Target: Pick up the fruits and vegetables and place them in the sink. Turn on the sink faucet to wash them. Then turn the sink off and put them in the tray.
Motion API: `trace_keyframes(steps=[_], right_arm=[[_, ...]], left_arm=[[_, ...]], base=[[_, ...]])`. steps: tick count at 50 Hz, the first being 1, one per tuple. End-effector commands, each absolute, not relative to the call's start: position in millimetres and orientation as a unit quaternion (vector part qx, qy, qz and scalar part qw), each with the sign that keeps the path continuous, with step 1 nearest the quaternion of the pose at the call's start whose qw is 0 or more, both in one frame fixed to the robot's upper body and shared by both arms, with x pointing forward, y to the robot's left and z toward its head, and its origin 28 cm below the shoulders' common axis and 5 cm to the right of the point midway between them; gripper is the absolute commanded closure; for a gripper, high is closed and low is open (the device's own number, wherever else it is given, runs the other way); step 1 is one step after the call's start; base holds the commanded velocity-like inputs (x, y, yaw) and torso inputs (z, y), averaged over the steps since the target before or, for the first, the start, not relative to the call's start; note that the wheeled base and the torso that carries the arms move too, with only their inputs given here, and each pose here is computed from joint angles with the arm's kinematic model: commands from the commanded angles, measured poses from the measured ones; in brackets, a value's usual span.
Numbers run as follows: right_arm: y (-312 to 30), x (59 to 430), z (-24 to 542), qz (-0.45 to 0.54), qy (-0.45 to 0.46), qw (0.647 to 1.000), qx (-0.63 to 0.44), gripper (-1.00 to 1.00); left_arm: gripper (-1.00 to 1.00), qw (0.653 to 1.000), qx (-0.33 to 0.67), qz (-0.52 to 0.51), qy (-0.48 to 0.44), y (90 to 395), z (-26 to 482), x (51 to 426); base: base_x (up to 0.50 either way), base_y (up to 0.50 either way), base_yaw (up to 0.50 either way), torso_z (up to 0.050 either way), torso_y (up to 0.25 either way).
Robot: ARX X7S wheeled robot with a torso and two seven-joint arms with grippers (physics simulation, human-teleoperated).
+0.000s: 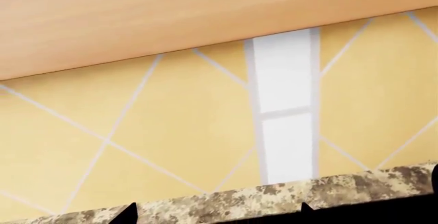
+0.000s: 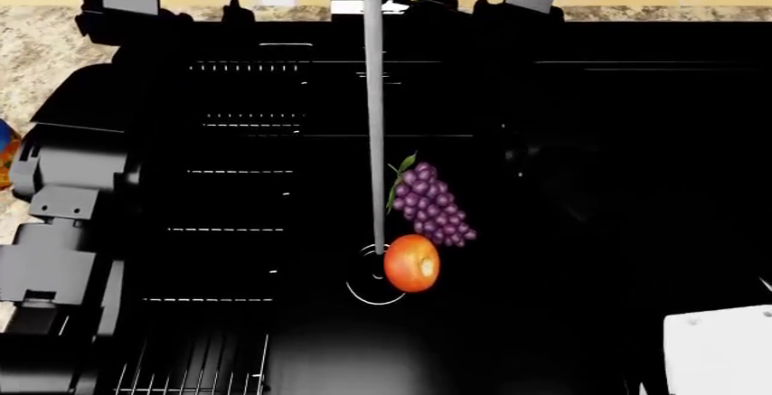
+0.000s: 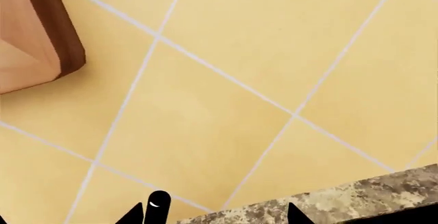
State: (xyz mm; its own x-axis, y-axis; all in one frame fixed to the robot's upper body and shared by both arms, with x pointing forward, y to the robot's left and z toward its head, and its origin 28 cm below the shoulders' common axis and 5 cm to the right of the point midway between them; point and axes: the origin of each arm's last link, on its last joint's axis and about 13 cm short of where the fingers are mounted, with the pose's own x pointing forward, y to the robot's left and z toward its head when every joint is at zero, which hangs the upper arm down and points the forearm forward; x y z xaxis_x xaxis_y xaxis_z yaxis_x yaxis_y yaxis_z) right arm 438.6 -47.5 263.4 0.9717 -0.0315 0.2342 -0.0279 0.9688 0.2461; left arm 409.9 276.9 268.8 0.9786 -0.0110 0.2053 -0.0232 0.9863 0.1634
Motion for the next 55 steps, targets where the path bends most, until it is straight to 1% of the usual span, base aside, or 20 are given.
trace_keyframes(steps=[1, 12, 19, 36, 55], right_arm=[[-60.3, 441.1, 262.4, -0.075, -0.109, 0.97, 0.202, -1.0], [-53.3, 439.8, 292.0, 0.018, -0.188, 0.972, 0.136, -1.0], [-51.0, 438.5, 308.6, 0.048, -0.215, 0.968, 0.122, -1.0], [-69.8, 441.6, 299.0, 0.017, -0.208, 0.973, 0.099, -1.0], [-94.8, 443.5, 277.8, -0.023, -0.178, 0.982, 0.058, -1.0]], left_arm=[[-1.0, 0.991, 0.086, 0.004, -0.102, 278.4, 267.3, 407.5], [-1.0, 0.992, 0.079, -0.004, -0.102, 272.8, 262.1, 412.1], [-1.0, 0.992, 0.075, -0.01, -0.103, 268.0, 260.1, 415.4], [-1.0, 0.992, 0.071, -0.016, -0.103, 261.6, 258.4, 416.9], [-1.0, 0.993, 0.062, -0.009, -0.104, 265.2, 256.9, 415.1]], base=[[0.0, 0.0, 0.0, 0.0, 0.0], [0.0, 0.0, 0.0, 0.0, 0.0], [0.0, 0.0, 0.0, 0.0, 0.0], [0.0, 0.0, 0.0, 0.0, 0.0], [0.0, 0.0, 0.0, 0.0, 0.0]])
